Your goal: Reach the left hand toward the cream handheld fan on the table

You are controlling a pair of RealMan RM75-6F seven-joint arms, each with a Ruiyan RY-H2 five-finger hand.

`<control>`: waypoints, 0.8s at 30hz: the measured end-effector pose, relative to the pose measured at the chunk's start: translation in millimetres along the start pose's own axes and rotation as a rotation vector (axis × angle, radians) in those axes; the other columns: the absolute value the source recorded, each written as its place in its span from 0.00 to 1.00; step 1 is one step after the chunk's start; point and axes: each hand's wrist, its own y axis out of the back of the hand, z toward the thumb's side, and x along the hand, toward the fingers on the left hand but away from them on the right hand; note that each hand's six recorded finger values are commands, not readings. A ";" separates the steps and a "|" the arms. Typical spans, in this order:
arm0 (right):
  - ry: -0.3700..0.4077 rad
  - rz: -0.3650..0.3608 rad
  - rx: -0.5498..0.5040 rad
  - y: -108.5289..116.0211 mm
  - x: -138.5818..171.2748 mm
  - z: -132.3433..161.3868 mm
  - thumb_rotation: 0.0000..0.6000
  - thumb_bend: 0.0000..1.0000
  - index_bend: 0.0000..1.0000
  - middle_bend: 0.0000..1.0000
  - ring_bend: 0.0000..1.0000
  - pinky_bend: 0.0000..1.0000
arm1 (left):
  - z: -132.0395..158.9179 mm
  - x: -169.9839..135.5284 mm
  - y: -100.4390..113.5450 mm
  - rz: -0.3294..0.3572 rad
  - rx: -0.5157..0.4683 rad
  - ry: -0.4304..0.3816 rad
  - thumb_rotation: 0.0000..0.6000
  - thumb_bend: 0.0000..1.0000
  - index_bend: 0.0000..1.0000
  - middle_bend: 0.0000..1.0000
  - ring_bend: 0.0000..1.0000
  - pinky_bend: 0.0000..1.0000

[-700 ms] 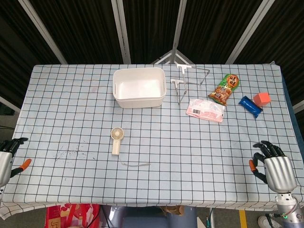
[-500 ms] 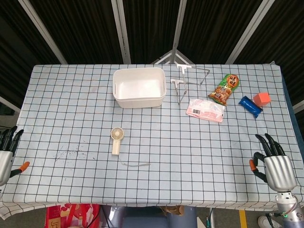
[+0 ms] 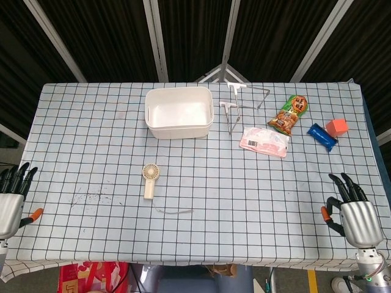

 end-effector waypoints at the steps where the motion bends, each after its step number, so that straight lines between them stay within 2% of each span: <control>1: 0.001 0.001 -0.001 -0.1 0.2 -0.1 1.00 0.43 0.20 0.16 0.08 0.21 | 2.3 0.3 0.1 0.001 0.003 -0.006 1.00 0.00 0.00 0.00 0.00 0.07; 3: 0.001 0.004 -0.003 -0.6 0.5 0.0 1.00 0.43 0.20 0.16 0.08 0.21 | 6.3 0.7 0.3 0.002 0.002 -0.013 1.00 0.00 0.00 0.01 0.02 0.08; 4: 0.001 0.006 -0.007 -0.8 0.5 0.5 1.00 0.43 0.20 0.16 0.08 0.21 | 9.1 0.9 0.5 0.003 -0.001 -0.018 1.00 0.02 0.00 0.06 0.06 0.11; 6: 0.003 0.007 -0.008 -1.0 0.7 1.3 1.00 0.43 0.20 0.16 0.08 0.21 | 11.9 1.3 0.7 0.004 0.003 -0.025 1.00 0.11 0.00 0.27 0.25 0.28; 8: 0.006 0.009 -0.009 -1.6 1.0 2.1 1.00 0.43 0.20 0.16 0.08 0.21 | 15.6 1.9 1.4 0.007 0.014 -0.034 1.00 0.27 0.00 0.58 0.54 0.61; 10: 0.008 0.011 -0.012 -2.0 0.7 2.9 1.00 0.43 0.20 0.16 0.08 0.21 | 22.5 2.8 3.3 0.016 0.020 -0.052 1.00 0.42 0.00 0.76 0.71 0.79; 11: 0.010 0.012 -0.014 -2.3 0.3 3.4 1.00 0.43 0.20 0.16 0.08 0.21 | 26.3 3.4 4.2 0.018 0.016 -0.061 1.00 0.50 0.00 0.83 0.78 0.85; 14: 0.015 0.014 -0.017 -3.0 -1.0 5.1 1.00 0.43 0.20 0.16 0.09 0.21 | 40.1 4.7 5.5 0.007 -0.008 -0.090 1.00 0.65 0.02 0.94 0.88 0.93; 16: 0.019 0.018 -0.019 -3.9 -1.3 6.1 1.00 0.43 0.20 0.16 0.09 0.21 | 53.4 5.9 4.9 -0.018 -0.030 -0.116 1.00 0.69 0.03 0.96 0.91 0.95; 20: 0.025 0.028 -0.023 -6.2 -2.4 7.9 1.00 0.43 0.20 0.16 0.09 0.21 | 87.2 10.1 1.0 -0.100 -0.055 -0.183 1.00 0.73 0.03 0.98 0.92 0.96; 24: 0.036 0.030 -0.028 -6.7 -3.5 9.6 1.00 0.43 0.20 0.16 0.09 0.21 | 116.7 18.2 -5.5 -0.180 -0.027 -0.225 1.00 0.73 0.03 0.98 0.92 0.96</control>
